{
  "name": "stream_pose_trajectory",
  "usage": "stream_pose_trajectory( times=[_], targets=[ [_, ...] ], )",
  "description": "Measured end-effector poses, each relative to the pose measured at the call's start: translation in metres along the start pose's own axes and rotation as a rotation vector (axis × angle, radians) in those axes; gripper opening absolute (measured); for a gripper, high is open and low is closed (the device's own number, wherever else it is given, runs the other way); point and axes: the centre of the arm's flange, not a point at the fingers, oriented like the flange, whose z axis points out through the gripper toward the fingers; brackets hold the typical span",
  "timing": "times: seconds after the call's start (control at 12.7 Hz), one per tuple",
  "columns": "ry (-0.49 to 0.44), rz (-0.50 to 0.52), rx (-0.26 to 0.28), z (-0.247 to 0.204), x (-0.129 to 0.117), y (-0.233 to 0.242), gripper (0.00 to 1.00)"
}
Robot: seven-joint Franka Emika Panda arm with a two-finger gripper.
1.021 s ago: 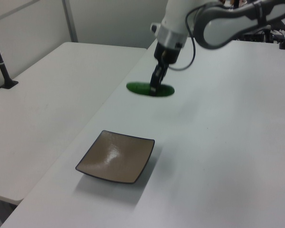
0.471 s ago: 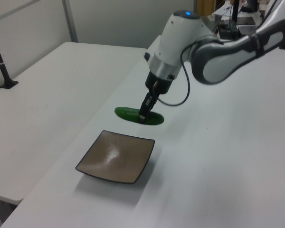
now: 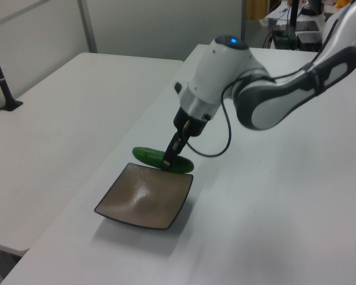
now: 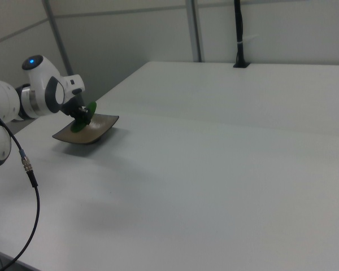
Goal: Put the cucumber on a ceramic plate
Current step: 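Lift the cucumber and carry it over the square ceramic plate, then lower the cucumber onto the plate and open the gripper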
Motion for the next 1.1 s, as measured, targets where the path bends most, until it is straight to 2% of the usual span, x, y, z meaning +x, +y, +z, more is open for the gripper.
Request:
stream_pose_trajectory(
  times=[0.71,0.79,1.02,1.1],
  targets=[
    [0.047,-0.004,0.036,0.055,-0.014,-0.008,0.45],
    [0.047,-0.004,0.036,0.057,-0.015,-0.007,0.52],
    [0.051,-0.004,0.036,0.056,-0.013,-0.007,0.95],
    [0.058,-0.003,0.037,0.053,-0.010,-0.007,1.00]
  ],
)
